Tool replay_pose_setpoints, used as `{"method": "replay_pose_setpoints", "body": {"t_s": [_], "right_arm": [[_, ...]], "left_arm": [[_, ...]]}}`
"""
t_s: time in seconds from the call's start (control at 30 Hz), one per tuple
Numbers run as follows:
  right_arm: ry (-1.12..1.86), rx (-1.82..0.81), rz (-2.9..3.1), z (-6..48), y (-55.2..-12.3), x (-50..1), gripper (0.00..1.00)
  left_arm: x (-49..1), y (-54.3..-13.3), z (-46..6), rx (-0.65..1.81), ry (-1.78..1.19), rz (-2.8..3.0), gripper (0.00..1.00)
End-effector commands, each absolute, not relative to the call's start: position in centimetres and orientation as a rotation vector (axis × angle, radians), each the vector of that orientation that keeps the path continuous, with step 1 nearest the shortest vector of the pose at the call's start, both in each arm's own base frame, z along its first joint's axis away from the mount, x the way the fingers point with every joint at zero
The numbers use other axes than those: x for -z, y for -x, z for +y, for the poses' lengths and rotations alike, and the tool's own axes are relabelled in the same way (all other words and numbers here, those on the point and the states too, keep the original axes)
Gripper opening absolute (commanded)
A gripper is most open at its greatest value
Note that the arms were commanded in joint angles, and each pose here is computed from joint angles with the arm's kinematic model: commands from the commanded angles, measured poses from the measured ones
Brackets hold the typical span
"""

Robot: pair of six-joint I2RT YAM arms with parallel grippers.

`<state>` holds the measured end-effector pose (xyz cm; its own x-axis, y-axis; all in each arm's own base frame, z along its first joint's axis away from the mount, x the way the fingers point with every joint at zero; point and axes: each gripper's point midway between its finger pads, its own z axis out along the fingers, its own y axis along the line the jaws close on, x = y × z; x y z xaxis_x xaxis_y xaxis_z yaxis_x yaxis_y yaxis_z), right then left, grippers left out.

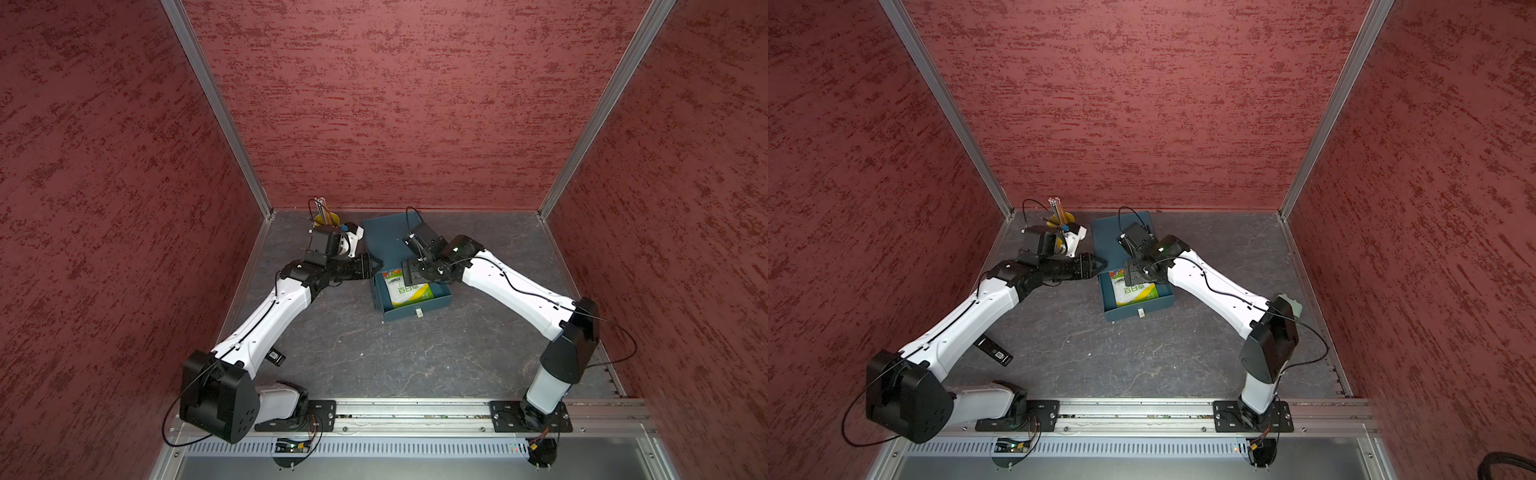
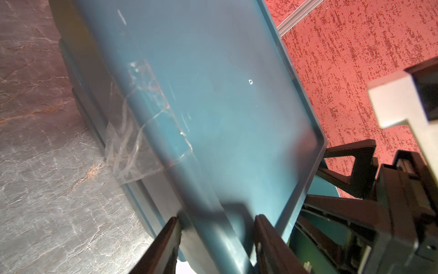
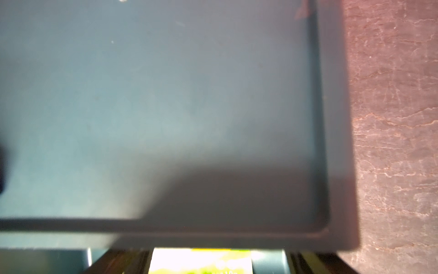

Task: Take the seed bags out of the drawer
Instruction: Pick up the seed packet from the drawer.

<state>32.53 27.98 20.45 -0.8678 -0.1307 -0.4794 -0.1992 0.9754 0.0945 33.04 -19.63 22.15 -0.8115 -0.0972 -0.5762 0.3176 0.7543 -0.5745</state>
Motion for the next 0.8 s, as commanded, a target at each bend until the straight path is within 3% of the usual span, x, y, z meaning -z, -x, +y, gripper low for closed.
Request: {"method": "replay_pose_setpoints", "body": {"t_s": [0.0, 0.33, 0.77], "right_arm": [[0.261, -0.133, 2.67, 27.6, -32.6, -19.4, 0.87], [0.293, -0.191, 2.807, 28.8, -30.9, -16.3, 0.88], [0.407, -0.487, 2.88, 33.7, -29.8, -15.1, 0.89]], "left_arm": [[-19.5, -32.4, -19.5, 0.868, -0.182, 2.458, 0.52], [-19.6, -32.6, -19.3, 0.857, -0.187, 2.461, 0.52], [-19.4, -32.5, -19.1, 0.857, -0.191, 2.471, 0.51]]}}
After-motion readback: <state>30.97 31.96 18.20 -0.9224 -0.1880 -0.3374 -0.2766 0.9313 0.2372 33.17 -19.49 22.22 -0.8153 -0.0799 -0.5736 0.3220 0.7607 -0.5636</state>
